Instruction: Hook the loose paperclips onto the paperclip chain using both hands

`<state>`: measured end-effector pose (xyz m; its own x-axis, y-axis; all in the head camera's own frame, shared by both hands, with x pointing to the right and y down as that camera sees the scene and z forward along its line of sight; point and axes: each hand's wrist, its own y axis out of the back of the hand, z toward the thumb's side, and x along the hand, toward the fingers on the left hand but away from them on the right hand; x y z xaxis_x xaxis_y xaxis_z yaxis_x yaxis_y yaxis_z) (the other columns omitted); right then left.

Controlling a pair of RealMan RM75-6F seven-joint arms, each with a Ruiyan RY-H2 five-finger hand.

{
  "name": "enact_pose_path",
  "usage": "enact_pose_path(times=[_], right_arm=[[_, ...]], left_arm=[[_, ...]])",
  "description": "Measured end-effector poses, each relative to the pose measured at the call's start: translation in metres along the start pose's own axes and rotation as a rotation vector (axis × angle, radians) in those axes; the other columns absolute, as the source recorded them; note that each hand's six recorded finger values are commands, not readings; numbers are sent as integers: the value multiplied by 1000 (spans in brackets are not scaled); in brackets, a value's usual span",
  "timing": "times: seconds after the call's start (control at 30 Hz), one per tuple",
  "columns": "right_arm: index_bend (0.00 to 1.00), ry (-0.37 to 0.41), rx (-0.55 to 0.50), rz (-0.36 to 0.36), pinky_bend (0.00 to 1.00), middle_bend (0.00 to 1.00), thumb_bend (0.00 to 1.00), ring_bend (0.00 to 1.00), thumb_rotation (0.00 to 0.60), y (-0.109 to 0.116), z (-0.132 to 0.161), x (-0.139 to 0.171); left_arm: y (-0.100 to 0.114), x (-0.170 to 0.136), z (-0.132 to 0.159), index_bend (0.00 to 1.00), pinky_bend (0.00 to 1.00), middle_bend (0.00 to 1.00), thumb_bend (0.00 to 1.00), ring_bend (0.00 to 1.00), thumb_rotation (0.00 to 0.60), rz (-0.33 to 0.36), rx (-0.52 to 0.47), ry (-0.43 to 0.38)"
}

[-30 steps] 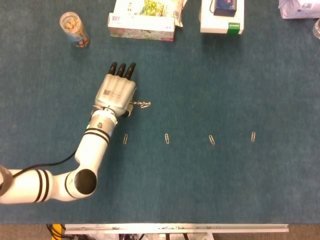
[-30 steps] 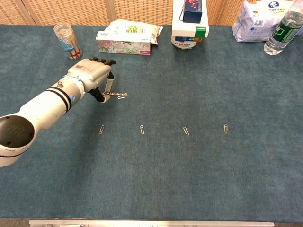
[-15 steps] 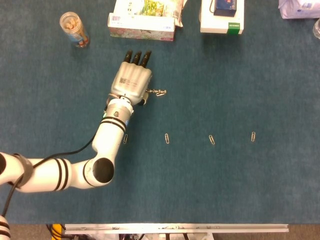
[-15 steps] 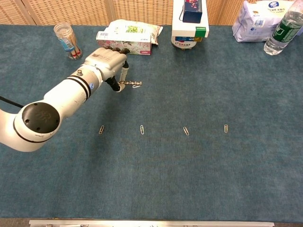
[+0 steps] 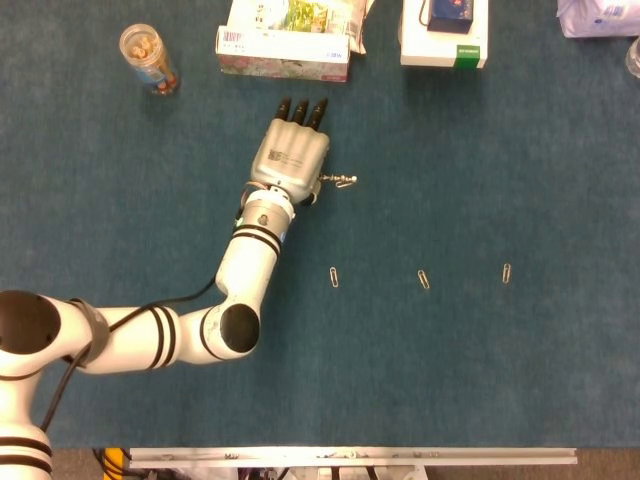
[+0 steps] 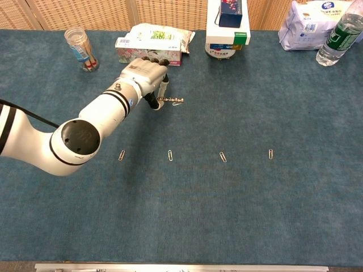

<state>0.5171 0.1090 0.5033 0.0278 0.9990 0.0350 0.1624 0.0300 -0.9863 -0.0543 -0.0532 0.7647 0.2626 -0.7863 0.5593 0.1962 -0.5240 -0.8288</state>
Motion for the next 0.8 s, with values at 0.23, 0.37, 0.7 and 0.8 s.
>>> enact_pose_path(times=[0.23, 0.37, 0.7, 0.8], right_arm=[[430, 5, 0, 10, 438, 421, 613, 370, 600, -3, 1, 0], [429, 4, -1, 9, 438, 421, 614, 370, 600, -2, 1, 0], [429, 7, -2, 15, 438, 421, 613, 370, 600, -3, 0, 0], [429, 7, -2, 15, 438, 421, 614, 370, 600, -3, 0, 0]], left_arm=[[7, 8, 17, 574, 4, 0, 358, 0, 600, 13, -9, -26], [11, 12, 23, 574, 4, 0, 358, 0, 600, 21, -19, -31], [15, 16, 31, 407, 4, 0, 358, 0, 600, 43, -40, -46], [16, 15, 33, 253, 5, 0, 358, 0, 600, 53, -43, -53]])
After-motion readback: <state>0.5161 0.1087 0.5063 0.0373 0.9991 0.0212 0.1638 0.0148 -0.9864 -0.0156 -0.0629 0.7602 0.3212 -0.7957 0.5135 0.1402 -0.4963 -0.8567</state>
